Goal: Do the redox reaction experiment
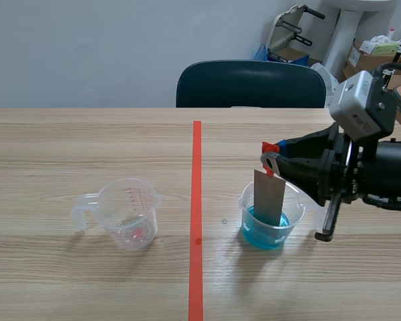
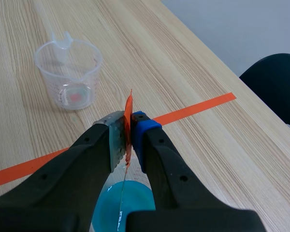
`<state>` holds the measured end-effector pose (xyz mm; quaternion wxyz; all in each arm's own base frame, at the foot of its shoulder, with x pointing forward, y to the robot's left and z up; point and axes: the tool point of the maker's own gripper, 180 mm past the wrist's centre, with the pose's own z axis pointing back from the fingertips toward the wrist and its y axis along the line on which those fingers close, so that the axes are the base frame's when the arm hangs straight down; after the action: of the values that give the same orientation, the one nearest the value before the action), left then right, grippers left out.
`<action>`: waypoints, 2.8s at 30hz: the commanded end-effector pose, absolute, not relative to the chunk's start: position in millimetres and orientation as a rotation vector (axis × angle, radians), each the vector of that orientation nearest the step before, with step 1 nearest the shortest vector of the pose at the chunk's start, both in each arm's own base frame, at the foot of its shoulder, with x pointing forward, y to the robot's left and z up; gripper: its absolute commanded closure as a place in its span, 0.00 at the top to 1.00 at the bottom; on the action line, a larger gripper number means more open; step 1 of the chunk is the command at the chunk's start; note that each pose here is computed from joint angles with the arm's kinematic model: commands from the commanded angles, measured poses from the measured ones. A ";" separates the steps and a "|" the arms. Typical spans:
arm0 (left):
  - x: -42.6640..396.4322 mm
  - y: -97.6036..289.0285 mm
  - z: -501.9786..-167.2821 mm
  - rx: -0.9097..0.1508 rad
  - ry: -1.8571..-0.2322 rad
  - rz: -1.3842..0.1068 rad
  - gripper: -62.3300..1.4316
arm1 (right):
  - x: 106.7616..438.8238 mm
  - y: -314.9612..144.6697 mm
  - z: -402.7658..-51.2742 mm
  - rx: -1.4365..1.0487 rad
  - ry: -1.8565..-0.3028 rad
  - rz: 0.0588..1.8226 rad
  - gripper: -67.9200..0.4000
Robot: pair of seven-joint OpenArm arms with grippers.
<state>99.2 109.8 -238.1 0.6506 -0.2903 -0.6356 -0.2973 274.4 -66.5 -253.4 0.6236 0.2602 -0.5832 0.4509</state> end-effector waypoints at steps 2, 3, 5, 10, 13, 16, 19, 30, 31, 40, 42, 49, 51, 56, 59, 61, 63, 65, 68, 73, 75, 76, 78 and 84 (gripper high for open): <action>100.3 106.8 -230.0 -0.676 -1.475 -0.660 1.00 | 277.8 -66.2 -243.5 0.596 -1.364 1.054 0.02; 100.3 106.8 -230.0 -0.676 -1.475 -0.660 1.00 | 277.8 -66.2 -243.5 0.596 -1.364 1.054 0.02; 100.3 106.8 -230.0 -0.676 -1.475 -0.660 1.00 | 277.8 -66.2 -243.5 0.596 -1.364 1.054 0.02; 100.3 106.8 -230.0 -0.676 -1.475 -0.660 1.00 | 277.8 -66.2 -243.5 0.596 -1.364 1.054 0.02; 100.3 106.8 -230.0 -0.676 -1.475 -0.660 1.00 | 277.7 -66.6 -241.4 0.600 -1.373 1.053 0.02; 100.3 106.8 -230.0 -0.676 -1.475 -0.660 1.00 | 278.0 -67.4 -233.1 0.604 -1.401 1.059 0.02; 100.3 106.8 -230.1 -0.676 -1.475 -0.660 1.00 | 278.5 -70.3 -223.3 0.588 -1.420 1.081 0.02; 100.3 106.8 -230.1 -0.676 -1.475 -0.660 1.00 | 267.2 -69.1 -175.9 0.613 -1.497 1.121 0.02; 100.3 106.8 -230.1 -0.676 -1.475 -0.660 1.00 | 266.2 -68.3 -172.3 0.613 -1.502 1.129 0.02; 100.3 106.8 -230.1 -0.676 -1.475 -0.660 1.00 | 261.7 -65.7 -147.0 0.630 -1.510 1.146 0.02; 100.3 106.8 -230.1 -0.676 -1.475 -0.660 1.00 | 260.4 -65.4 -142.2 0.632 -1.507 1.153 0.02; 100.3 106.8 -230.1 -0.676 -1.475 -0.660 1.00 | 255.8 -65.2 -124.9 0.648 -1.498 1.173 0.02; 100.3 106.8 -230.1 -0.676 -1.475 -0.660 1.00 | 255.2 -65.7 -119.2 0.652 -1.500 1.173 0.02; 100.3 106.8 -230.1 -0.676 -1.475 -0.660 1.00 | 256.3 -69.3 -107.1 0.648 -1.508 1.168 0.02; 100.3 106.8 -230.1 -0.676 -1.475 -0.660 1.00 | 257.3 -71.2 -101.3 0.646 -1.508 1.161 0.02; 100.3 106.8 -230.0 -0.676 -1.475 -0.660 1.00 | 257.6 -72.1 -97.3 0.646 -1.512 1.157 0.02; 100.3 106.8 -230.1 -0.676 -1.475 -0.660 1.00 | 256.9 -71.8 -93.5 0.651 -1.512 1.155 0.02; 100.3 106.8 -230.1 -0.676 -1.475 -0.660 1.00 | 256.3 -71.1 -90.8 0.651 -1.510 1.155 0.02; 100.3 106.8 -230.1 -0.676 -1.475 -0.660 1.00 | 254.9 -69.6 -88.0 0.649 -1.506 1.158 0.02; 100.3 106.8 -230.1 -0.676 -1.475 -0.660 1.00 | 251.8 -66.6 -82.4 0.669 -1.498 1.149 0.02; 100.4 106.8 -230.0 -0.676 -1.475 -0.660 1.00 | 250.9 -65.7 -81.2 0.668 -1.492 1.151 0.02; 100.4 106.8 -230.0 -0.676 -1.475 -0.660 1.00 | 250.8 -65.7 -81.1 0.666 -1.488 1.151 0.02; 100.4 106.8 -230.0 -0.676 -1.475 -0.660 1.00 | 250.8 -65.7 -80.9 0.666 -1.487 1.150 0.02; 100.3 106.8 -230.1 -0.676 -1.475 -0.660 1.00 | 250.8 -65.6 -80.9 0.667 -1.489 1.149 0.02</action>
<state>99.2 109.8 -238.1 0.6506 -0.2902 -0.6357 -0.2974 252.5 -66.0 -90.5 0.5541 0.2786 -0.6201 0.4805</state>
